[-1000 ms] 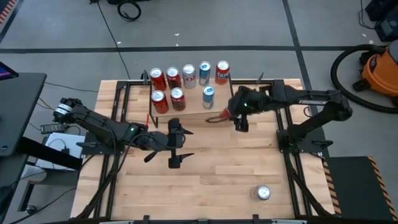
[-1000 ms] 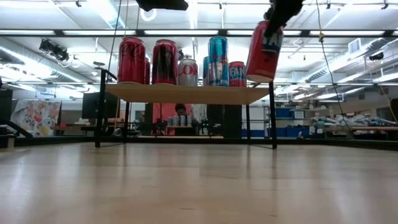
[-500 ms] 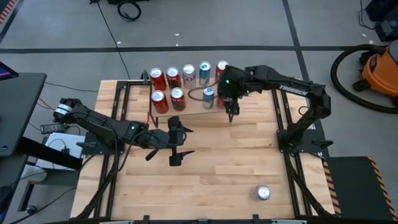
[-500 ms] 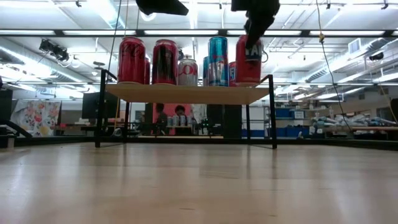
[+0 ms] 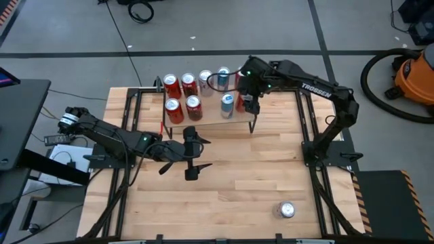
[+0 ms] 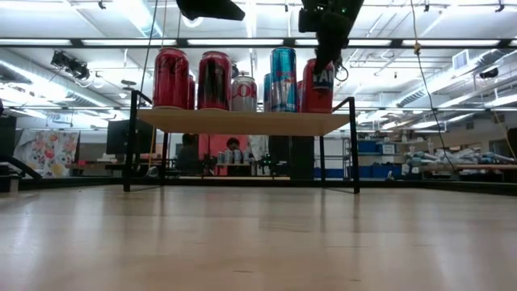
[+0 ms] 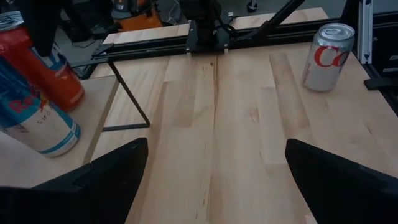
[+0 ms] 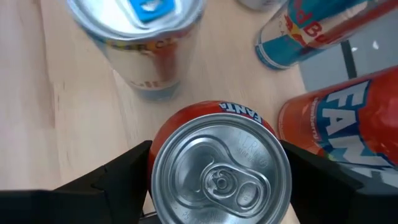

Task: Place canned beverage on shelf
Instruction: Put the orange soda can on the shelf aligned with the other orange soda can, then put the silver soda can on the shelf aligned with the other silver soda can

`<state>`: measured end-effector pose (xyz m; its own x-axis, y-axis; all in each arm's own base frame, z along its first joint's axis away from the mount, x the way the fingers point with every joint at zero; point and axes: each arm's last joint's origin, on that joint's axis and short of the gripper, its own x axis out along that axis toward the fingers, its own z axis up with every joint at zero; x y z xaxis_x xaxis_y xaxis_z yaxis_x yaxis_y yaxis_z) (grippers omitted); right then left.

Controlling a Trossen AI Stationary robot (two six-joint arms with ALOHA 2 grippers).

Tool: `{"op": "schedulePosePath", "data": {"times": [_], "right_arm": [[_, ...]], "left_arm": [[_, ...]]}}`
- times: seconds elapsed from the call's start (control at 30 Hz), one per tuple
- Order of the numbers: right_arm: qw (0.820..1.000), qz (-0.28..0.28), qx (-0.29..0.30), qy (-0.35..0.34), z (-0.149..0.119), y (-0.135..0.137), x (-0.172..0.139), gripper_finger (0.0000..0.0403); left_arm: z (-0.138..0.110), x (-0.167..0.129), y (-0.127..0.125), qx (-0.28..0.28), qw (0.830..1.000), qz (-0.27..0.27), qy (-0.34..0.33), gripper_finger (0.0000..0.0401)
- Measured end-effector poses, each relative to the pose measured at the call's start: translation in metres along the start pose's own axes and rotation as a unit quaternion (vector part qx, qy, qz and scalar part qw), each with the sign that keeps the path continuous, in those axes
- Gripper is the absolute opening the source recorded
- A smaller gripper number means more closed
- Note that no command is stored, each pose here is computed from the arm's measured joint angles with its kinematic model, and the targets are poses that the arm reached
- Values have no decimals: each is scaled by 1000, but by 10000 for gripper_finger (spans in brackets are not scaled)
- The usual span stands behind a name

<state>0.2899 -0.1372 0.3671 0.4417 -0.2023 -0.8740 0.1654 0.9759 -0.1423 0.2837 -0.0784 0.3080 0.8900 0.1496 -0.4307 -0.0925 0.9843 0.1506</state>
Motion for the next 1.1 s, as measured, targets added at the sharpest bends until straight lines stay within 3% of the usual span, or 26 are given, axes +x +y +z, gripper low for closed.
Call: {"op": "schedulePosePath", "data": {"times": [0.37, 0.73, 0.93, 1.1], "right_arm": [[1000, 0, 14, 5, -3, -7, 3, 380], [999, -48, -2, -3, 6, 1, -22, 385], [998, -57, -10, -22, 15, 22, -48, 385], [999, -16, -32, -15, 17, 65, -53, 377]], "left_arm": [[0, 0, 0, 0, 1000, 0, 0, 391], [0, 0, 0, 0, 1000, 0, 0, 391], [0, 0, 0, 1, 1000, 0, 0, 391], [0, 0, 0, 1, 1000, 0, 0, 391]]}}
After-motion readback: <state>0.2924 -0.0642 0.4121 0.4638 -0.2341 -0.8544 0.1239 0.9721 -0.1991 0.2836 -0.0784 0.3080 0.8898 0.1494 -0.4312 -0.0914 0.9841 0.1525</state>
